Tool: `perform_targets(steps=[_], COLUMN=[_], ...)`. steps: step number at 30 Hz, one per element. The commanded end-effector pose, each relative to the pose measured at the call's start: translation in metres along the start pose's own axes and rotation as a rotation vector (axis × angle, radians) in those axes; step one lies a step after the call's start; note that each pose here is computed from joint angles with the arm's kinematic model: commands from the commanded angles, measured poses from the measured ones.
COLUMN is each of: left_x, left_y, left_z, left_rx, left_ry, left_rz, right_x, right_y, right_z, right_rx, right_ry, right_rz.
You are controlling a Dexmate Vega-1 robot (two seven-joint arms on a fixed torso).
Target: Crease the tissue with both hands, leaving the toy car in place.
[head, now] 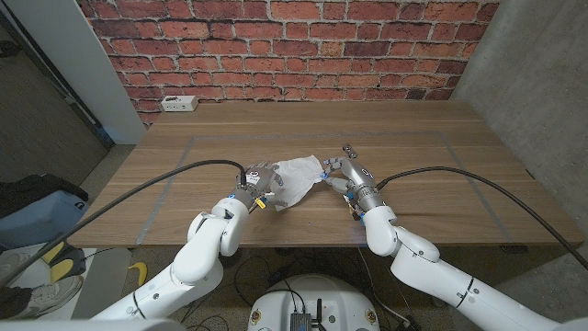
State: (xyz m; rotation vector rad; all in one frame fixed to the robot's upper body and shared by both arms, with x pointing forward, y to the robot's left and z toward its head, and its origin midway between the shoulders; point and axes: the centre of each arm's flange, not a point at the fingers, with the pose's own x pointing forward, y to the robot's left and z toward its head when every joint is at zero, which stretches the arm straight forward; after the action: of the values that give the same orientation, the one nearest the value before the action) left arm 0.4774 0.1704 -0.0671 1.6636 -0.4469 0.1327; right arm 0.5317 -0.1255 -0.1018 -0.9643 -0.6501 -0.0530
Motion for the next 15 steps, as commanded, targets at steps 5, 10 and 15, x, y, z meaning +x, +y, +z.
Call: perform_targets(steps=[5, 10, 15], left_x=[-0.005, 0.002, 0.007], left_y=[0.012, 0.004, -0.005], left_z=[0.011, 0.014, 0.018], left_rx=[0.048, 0.099, 0.136], left_ry=[-0.027, -0.012, -0.009], left_rz=[0.016, 0.011, 0.009], right_x=[0.005, 0.007, 0.008], right_y=[-0.002, -0.004, -0.006], right_z=[0.002, 0.002, 0.002], right_rx=[0.036, 0.089, 0.15], right_ry=[-0.001, -0.002, -0.003], right_rz=[-0.018, -0.025, -0.045])
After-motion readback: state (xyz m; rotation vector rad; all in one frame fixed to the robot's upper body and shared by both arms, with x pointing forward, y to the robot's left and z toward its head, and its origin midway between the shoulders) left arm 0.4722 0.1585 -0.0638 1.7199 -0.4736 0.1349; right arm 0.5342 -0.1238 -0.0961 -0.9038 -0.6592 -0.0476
